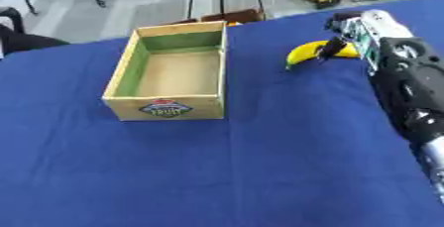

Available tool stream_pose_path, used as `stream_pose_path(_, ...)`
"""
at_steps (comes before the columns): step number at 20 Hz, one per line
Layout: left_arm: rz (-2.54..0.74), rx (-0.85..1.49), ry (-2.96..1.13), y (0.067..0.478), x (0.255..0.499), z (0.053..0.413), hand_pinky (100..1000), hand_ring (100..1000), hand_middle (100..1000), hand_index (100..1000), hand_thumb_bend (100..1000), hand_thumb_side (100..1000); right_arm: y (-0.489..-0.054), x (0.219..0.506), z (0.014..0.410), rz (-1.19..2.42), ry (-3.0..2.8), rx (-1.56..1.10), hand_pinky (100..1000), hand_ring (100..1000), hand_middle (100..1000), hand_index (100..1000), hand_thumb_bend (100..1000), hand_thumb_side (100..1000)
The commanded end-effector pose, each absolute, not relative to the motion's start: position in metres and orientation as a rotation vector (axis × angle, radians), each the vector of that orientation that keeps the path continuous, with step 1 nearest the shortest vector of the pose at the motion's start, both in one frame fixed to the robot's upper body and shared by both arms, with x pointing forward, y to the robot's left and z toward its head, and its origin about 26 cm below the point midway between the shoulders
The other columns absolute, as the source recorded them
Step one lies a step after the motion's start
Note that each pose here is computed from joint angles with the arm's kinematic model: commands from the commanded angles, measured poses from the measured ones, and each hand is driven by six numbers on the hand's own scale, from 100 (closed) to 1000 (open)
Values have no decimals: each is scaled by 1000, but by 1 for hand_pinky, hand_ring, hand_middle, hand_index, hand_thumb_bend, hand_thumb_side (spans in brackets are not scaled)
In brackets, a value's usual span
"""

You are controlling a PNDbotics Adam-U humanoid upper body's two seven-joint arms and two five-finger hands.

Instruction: Pick up objects on the table and place them in the box.

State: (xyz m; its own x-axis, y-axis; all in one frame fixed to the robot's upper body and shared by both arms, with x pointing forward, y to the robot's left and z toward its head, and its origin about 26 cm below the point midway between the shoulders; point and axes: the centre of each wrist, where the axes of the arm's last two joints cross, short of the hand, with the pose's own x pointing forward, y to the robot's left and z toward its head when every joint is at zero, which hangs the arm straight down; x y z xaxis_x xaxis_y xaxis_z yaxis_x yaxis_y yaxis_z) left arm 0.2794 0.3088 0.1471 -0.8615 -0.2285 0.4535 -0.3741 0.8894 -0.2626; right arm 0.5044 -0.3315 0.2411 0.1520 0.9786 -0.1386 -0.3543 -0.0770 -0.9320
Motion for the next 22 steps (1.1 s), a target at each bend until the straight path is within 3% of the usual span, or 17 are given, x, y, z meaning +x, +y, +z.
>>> stream_pose_path(1, 463, 431, -2665, 308, 277, 154, 298, 723, 742, 723, 100, 889, -327, 507, 258, 1323, -772, -1129, 959, 1000, 945, 1000, 100, 428)
stream_pose_path(22, 459, 420, -2659, 306, 277, 151, 282, 724, 743, 722, 100, 883, -318, 513, 258, 1316, -672, -1111, 986, 1000, 995, 1000, 100, 502)
